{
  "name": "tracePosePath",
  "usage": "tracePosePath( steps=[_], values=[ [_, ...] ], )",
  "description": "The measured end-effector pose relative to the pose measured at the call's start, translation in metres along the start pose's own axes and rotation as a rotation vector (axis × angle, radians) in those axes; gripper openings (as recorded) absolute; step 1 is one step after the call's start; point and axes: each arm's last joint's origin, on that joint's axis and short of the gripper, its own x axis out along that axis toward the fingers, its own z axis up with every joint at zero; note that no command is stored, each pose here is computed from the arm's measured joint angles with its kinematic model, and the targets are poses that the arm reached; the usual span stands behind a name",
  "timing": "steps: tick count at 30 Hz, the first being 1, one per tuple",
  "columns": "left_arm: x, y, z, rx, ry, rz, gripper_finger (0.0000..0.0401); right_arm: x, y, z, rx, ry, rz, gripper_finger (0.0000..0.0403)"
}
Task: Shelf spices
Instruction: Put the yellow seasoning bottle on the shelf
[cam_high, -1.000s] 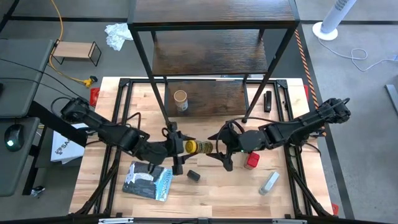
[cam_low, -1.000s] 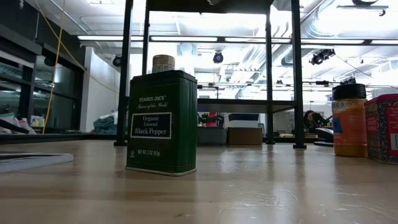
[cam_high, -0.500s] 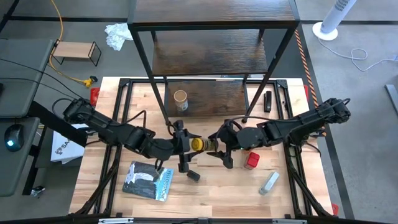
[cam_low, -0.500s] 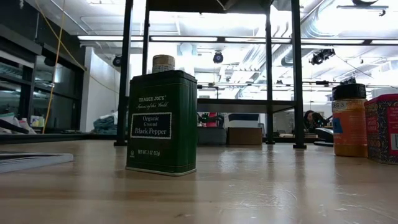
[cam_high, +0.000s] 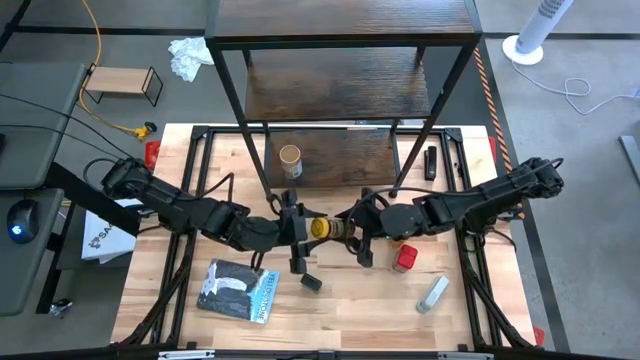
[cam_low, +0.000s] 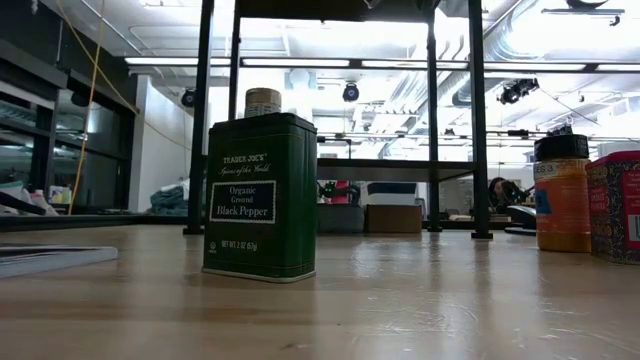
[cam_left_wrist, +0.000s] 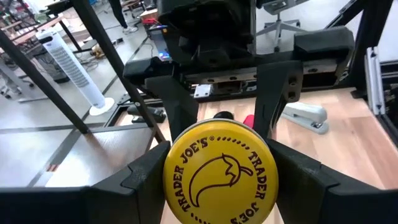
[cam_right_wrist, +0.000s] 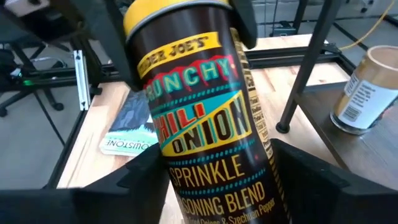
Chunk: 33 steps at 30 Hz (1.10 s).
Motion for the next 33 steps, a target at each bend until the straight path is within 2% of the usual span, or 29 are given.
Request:
tracePosePath(
  steps=[5, 11, 17, 21, 23, 25, 28, 33],
  values=[
    [0.0, 0.001, 0.0, -0.046, -0.001, -0.027, 0.0224, 0.0, 0.001, 0.0, -0.017, 0.001, -0.002, 0.0211],
    [-0.013, 0.006, 0.008, -0.078, -0.032, -0.046, 0.0295, -0.001, 0.002, -0.001, 0.002, -0.005, -0.028, 0.0203],
    [-0.057, 0.025, 0.016, -0.133, -0.04, -0.056, 0.0312, -0.001, -0.002, -0.012, 0.041, 0.096, -0.093, 0.0199],
    [-0.095, 0.04, 0.017, -0.24, -0.039, 0.001, 0.0313, 0.005, -0.003, -0.022, 0.136, 0.166, -0.139, 0.0199],
    [-0.112, 0.044, 0.015, -0.296, -0.041, 0.032, 0.0313, 0.019, -0.003, -0.028, 0.166, 0.168, -0.167, 0.0199],
    [-0.128, 0.046, 0.013, -0.341, -0.045, 0.045, 0.0313, 0.04, -0.002, -0.033, 0.207, 0.144, -0.176, 0.0199],
    [-0.148, 0.048, 0.005, -0.348, -0.019, 0.032, 0.0313, 0.077, -0.007, -0.04, 0.274, 0.057, -0.201, 0.0198],
    [-0.169, 0.047, -0.01, -0.417, 0.037, 0.024, 0.0313, 0.117, -0.04, -0.035, 0.489, -0.262, -0.422, 0.0198]
  ],
)
